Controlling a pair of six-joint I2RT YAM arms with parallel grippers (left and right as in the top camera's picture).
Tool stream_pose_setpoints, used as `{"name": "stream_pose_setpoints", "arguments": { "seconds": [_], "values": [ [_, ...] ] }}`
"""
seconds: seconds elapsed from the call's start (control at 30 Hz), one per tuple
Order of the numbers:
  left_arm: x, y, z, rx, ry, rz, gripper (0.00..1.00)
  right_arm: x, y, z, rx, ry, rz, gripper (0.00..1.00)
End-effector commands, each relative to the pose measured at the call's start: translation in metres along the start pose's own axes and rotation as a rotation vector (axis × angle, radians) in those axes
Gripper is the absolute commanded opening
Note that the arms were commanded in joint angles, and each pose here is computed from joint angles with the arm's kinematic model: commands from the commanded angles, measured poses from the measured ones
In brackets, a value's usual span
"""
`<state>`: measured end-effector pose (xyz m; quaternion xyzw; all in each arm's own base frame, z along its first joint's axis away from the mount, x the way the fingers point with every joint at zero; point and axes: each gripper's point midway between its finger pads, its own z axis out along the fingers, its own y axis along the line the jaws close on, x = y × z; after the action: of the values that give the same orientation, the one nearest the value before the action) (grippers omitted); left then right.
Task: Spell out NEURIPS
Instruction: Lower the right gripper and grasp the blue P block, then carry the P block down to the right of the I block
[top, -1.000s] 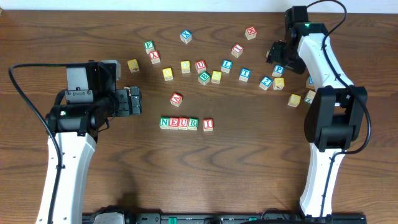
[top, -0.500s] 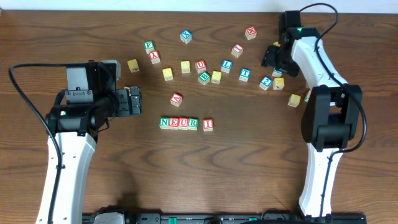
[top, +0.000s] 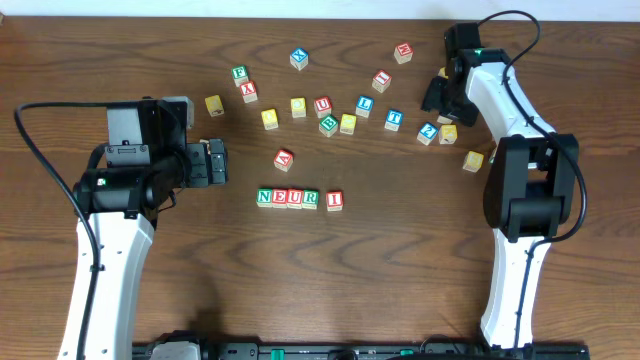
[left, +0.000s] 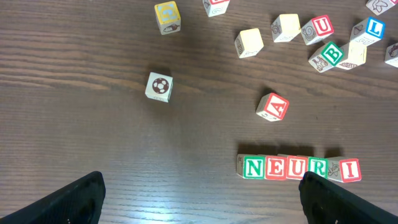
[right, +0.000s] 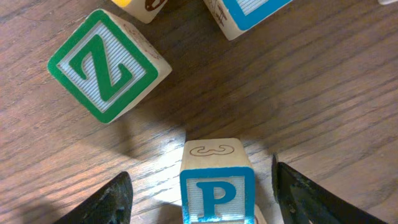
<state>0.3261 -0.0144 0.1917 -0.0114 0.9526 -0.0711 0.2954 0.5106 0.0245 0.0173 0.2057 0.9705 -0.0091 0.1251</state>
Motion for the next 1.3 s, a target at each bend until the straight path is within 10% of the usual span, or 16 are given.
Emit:
{"name": "stream_pose_setpoints", "arguments": {
  "seconds": [0.0,0.4,0.77,1.27],
  "values": [
    [-0.008,0.001,-0.006,-0.008,-0.025,0.01,0.98,-0.001,-0.009,0.006,0.038,-0.007,0.014,0.61],
    [-0.008,0.001,-0.006,-0.008,-0.025,0.01,0.98,-0.002,-0.01,0.006,0.04,-0.008,0.013,0.21],
    [-0.008,0.001,-0.006,-0.008,-0.025,0.01,0.98,-0.01,-0.016,-0.021,0.053,-0.028,-0.023,0.21],
    [-0.008,0.001,-0.006,-0.008,-0.025,0.01,0.98,-0.008,-0.011,-0.234,-0.091,-0.281,-0.081,0.21]
  ]
}}
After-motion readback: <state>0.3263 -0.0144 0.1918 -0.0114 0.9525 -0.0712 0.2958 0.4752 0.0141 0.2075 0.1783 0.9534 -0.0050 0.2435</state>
